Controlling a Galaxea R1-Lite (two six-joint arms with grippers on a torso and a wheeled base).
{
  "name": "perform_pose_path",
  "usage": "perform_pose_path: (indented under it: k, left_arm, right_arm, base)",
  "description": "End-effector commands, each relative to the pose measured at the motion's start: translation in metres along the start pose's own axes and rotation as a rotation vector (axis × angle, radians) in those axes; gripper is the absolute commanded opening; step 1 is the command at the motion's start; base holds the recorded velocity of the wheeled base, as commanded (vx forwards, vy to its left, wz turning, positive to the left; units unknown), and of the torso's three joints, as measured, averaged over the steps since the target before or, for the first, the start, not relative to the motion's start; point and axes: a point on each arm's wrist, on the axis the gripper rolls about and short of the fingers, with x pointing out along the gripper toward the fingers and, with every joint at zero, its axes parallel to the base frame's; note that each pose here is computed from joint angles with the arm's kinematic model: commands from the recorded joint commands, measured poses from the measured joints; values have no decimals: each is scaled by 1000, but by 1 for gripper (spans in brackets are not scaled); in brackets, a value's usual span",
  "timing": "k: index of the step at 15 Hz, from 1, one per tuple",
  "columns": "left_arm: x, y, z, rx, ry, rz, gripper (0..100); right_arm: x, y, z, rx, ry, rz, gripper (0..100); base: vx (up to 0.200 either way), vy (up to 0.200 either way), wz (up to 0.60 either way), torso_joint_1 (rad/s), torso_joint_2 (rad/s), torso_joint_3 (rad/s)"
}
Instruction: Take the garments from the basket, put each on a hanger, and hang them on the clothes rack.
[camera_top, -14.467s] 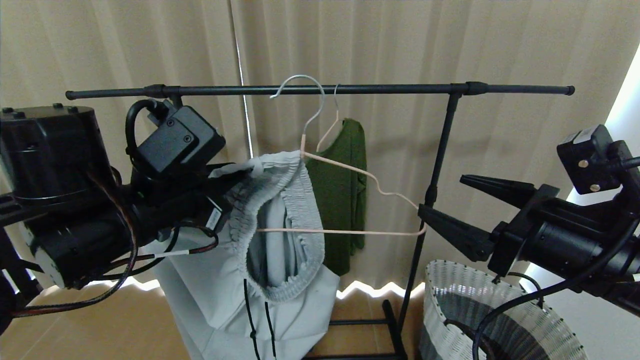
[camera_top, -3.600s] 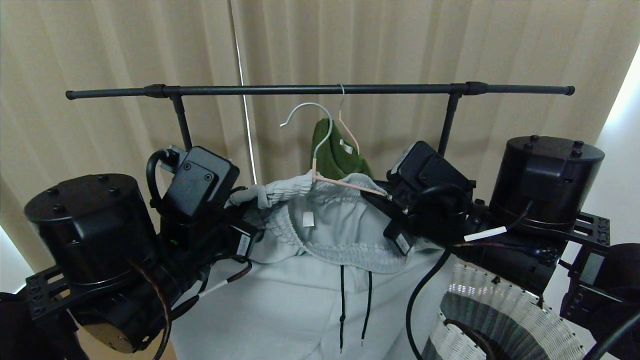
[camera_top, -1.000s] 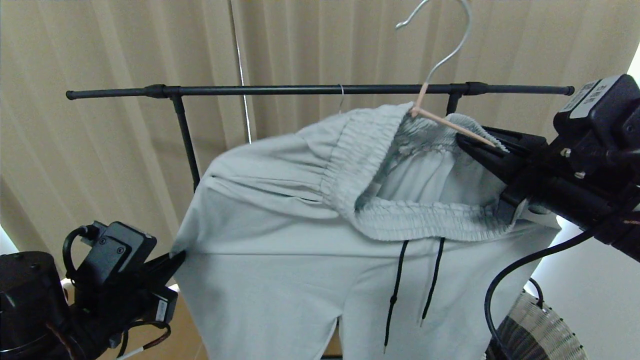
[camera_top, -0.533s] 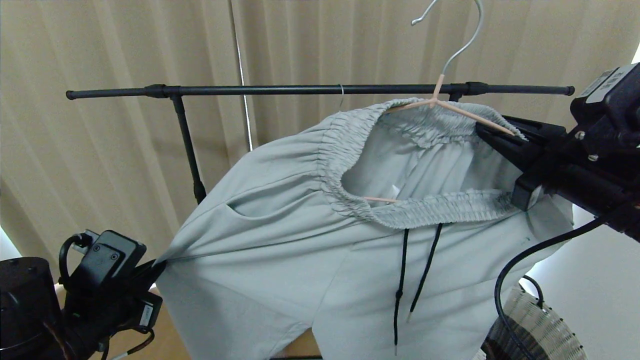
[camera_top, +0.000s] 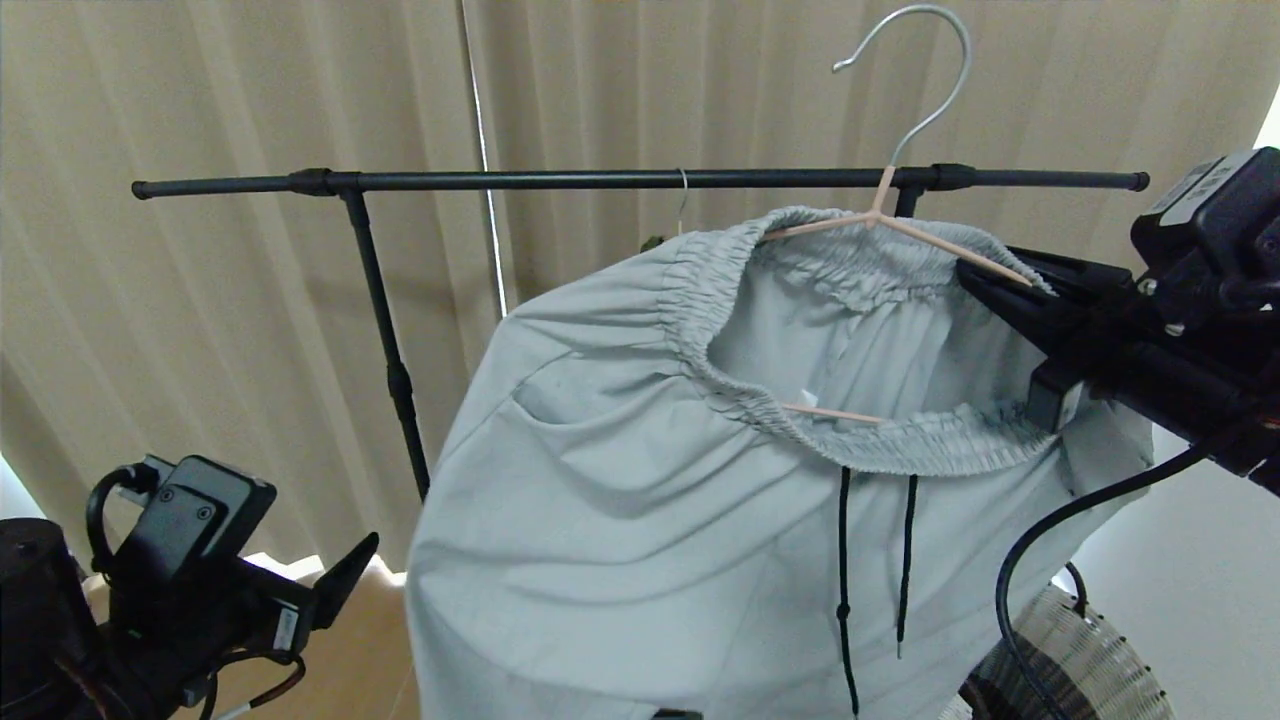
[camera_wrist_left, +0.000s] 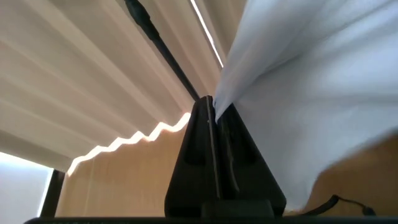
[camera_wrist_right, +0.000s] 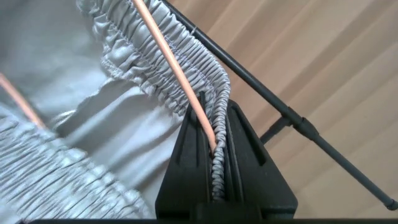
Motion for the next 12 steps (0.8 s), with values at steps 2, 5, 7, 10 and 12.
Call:
perform_pose_path:
  k: [2, 5, 7, 10, 12]
  left_arm:
    - [-16, 7, 9, -32, -87, 29, 100]
    - [-60, 21, 23, -209, -285, 79, 100]
    - [-66, 25, 34, -218, -337, 52, 100]
    - [-79, 27, 37, -218, -307, 21, 100]
    - [-80, 24, 36, -211, -282, -16, 100]
  right_arm:
    - [-4, -3, -6, -3, 34, -29, 0]
    - [-14, -18, -23, -13, 114, -112, 0]
    - [-15, -29, -26, -18, 134, -166, 0]
    - [-29, -42, -30, -23, 218, -200, 0]
    - [-46, -49, -33, -21, 319, -204, 0]
  base:
    - [0, 0, 0, 0, 0, 0]
    - [0, 0, 0, 0, 0, 0]
    - [0, 0, 0, 0, 0, 0]
    - [0, 0, 0, 0, 0, 0]
    - [0, 0, 0, 0, 0, 0]
